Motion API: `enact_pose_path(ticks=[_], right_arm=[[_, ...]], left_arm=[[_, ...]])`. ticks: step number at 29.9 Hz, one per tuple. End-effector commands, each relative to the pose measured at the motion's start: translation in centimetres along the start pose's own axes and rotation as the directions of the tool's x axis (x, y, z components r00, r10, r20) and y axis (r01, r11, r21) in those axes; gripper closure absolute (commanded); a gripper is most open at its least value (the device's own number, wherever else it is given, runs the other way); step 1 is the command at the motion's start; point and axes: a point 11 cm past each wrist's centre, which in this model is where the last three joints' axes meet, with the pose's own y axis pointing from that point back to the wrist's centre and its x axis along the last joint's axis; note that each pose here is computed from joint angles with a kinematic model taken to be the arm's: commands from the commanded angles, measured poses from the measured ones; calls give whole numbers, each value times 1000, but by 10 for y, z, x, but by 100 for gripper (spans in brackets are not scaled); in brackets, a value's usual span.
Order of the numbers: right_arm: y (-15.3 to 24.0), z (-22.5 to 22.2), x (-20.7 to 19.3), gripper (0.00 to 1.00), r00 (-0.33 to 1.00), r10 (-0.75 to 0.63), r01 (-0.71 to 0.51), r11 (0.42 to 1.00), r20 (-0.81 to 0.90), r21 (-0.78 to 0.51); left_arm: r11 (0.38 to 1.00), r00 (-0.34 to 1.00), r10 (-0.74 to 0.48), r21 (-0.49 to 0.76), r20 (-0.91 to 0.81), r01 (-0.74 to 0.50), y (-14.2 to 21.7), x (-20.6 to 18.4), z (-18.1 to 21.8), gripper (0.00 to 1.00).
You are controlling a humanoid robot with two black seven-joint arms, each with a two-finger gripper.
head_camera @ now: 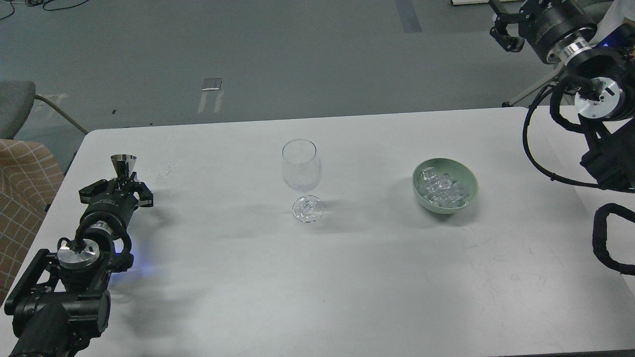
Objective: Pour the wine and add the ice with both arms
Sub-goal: 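Lift the metal jigger upright with the left gripper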
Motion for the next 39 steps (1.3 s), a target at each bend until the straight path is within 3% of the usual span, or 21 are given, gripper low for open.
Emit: enact_pose_path(ticks=[1,8,14,17,21,25,30,39], right_arm=[[2,-7,2,0,1000,-5,5,1000,-15,9],[6,-16,10,0,999,5,-4,1000,-34,16],[12,-10,10,0,999,-5,6,1000,-38,12],[14,-9,11,0,999,-3,4,1000,-39,10],[13,-9,10,0,999,-6,7,1000,-37,12],[13,-8,9,0,999,-8,8,1000,-36,11],[13,-11,10,0,1000,-7,7,1000,-30,21],[16,-11,13,0,1000,-1,2,1000,-29,22]], left_arm=[[999,999,-51,-14,-9,51,-1,-8,3,100],[993,992,-119,-30,-33,118,-2,-31,9,100],[973,973,-230,-9,-13,230,5,-81,9,100],[959,960,-281,21,9,281,11,-101,7,100],[920,924,-374,154,80,359,25,-134,-2,100],[890,895,-437,185,90,416,34,-159,-7,100],[879,891,-448,223,82,421,41,-173,-19,100],[808,865,-495,410,80,424,82,-199,-87,100]])
